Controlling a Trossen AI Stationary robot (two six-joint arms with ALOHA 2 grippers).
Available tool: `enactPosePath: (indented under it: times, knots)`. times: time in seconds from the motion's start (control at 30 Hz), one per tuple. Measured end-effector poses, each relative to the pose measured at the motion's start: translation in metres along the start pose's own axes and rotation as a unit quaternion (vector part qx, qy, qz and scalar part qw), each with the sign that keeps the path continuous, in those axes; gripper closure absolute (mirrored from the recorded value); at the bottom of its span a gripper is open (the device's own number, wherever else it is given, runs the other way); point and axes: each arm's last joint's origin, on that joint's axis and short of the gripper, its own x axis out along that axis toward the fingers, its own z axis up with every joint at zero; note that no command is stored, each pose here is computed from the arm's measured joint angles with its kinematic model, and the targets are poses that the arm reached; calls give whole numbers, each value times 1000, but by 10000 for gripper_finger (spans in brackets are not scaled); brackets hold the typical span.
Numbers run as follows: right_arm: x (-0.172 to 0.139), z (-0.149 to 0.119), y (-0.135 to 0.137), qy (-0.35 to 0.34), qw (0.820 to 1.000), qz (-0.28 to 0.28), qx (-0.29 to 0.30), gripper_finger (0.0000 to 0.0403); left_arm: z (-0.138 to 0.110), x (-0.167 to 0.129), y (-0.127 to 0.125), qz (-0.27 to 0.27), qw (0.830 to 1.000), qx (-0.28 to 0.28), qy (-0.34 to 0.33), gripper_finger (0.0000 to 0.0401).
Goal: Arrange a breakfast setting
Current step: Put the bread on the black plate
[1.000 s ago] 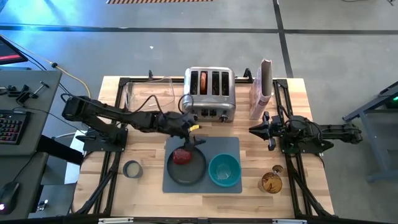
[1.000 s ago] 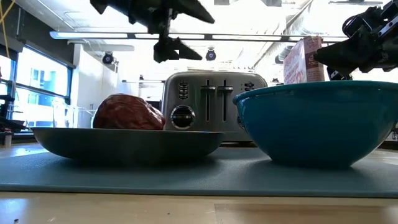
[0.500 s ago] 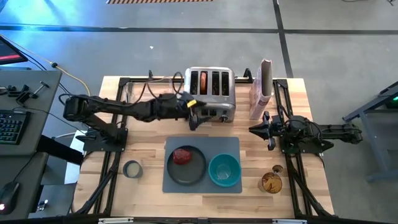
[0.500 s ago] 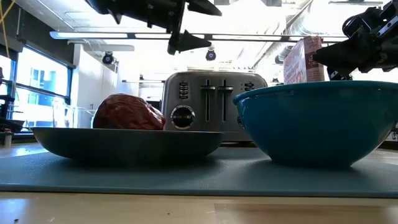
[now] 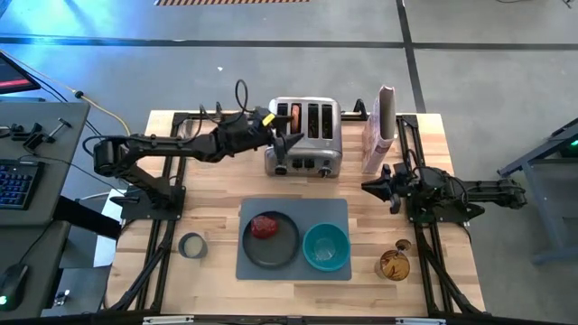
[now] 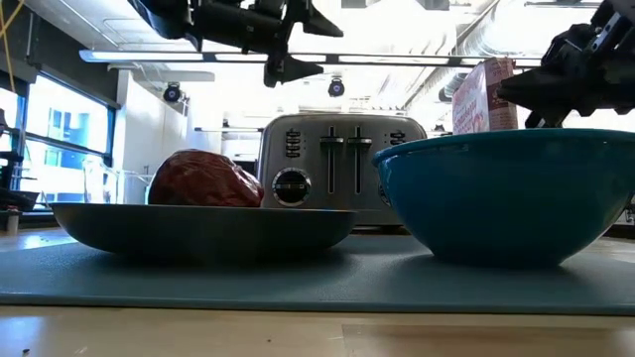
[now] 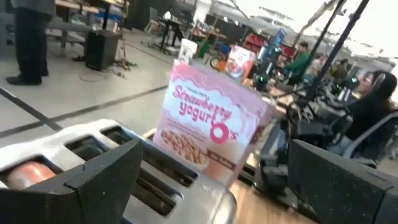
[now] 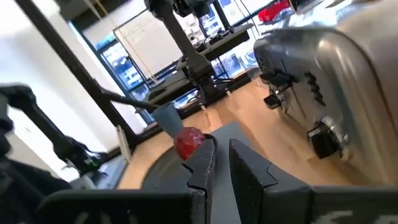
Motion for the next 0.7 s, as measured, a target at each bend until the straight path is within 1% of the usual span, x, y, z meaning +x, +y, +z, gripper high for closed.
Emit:
enactPosePath:
  times: [0.17, 0.33, 0.47, 0.6, 0.7]
  knots:
    - [0, 0, 0, -1, 998, 0, 68, 366, 7, 1, 9, 10, 1000, -1, -21, 6]
    - [0, 0, 0, -1, 997, -1, 76, 366, 12, 1, 17, 18, 999, -5, -38, 6]
    - [0, 1, 0, -6, 995, -4, 100, 366, 14, 1, 22, 45, 998, -6, -45, 6]
    - [0, 1, 0, -9, 992, -7, 129, 366, 28, 4, 25, 72, 996, -1, -43, 6]
    - [0, 1, 0, -10, 991, -7, 132, 366, 42, 7, 24, 94, 995, 29, -23, 6]
